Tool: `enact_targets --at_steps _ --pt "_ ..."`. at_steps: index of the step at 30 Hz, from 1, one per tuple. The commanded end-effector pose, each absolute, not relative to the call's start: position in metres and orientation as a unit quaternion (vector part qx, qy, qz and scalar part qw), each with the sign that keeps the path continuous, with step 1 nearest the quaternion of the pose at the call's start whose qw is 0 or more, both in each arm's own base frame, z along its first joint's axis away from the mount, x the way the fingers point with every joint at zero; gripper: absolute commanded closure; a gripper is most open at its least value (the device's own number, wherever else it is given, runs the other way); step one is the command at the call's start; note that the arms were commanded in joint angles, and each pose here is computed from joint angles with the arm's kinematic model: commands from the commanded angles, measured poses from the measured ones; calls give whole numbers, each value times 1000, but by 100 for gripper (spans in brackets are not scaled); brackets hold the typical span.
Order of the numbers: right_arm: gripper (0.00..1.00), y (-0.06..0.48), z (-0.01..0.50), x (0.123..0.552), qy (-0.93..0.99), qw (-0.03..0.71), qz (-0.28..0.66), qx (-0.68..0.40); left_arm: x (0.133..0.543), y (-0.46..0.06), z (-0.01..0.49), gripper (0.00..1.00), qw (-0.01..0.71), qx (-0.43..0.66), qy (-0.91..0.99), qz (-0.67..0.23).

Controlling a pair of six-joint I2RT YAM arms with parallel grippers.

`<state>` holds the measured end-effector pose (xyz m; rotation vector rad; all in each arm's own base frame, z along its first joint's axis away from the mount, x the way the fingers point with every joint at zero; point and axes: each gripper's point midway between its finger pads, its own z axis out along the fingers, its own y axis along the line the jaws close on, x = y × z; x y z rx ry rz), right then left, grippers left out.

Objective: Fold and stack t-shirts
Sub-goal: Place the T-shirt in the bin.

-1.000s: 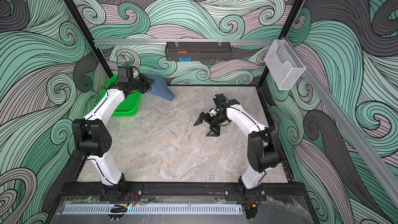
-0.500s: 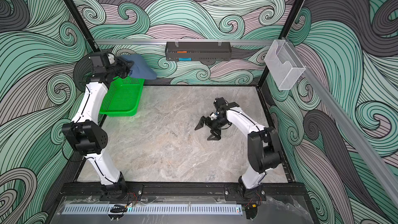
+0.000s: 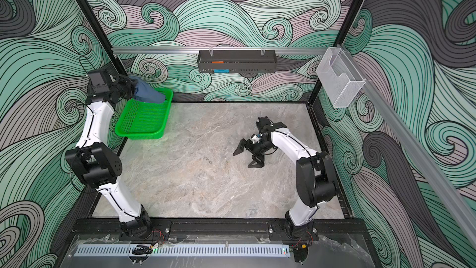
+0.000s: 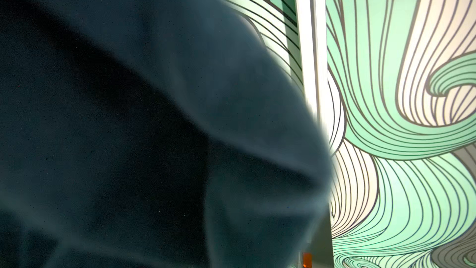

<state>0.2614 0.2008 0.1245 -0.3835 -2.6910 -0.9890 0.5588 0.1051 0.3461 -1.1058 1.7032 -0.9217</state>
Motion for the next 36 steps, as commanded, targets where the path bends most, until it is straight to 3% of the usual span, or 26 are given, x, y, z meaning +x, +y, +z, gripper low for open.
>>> enact_targets --at_steps 1,10,16,23,29,36 --pt "1 200 128 263 -920 121 -349 -128 572 92 357 100 434 -421 674 -425" --pt "1 176 159 294 -920 60 -358 -146 569 1 357 100 392 -345 709 -473" --pt "1 169 161 298 -917 59 -362 -154 576 18 357 100 420 -367 688 -464" --pt "1 164 152 289 -919 68 -354 -162 602 -7 357 100 368 -343 688 -523" --pt "1 163 153 289 -918 67 -356 -162 607 -8 360 100 387 -359 656 -540" --pt "1 160 151 287 -917 68 -358 -163 601 15 375 100 428 -365 667 -489"
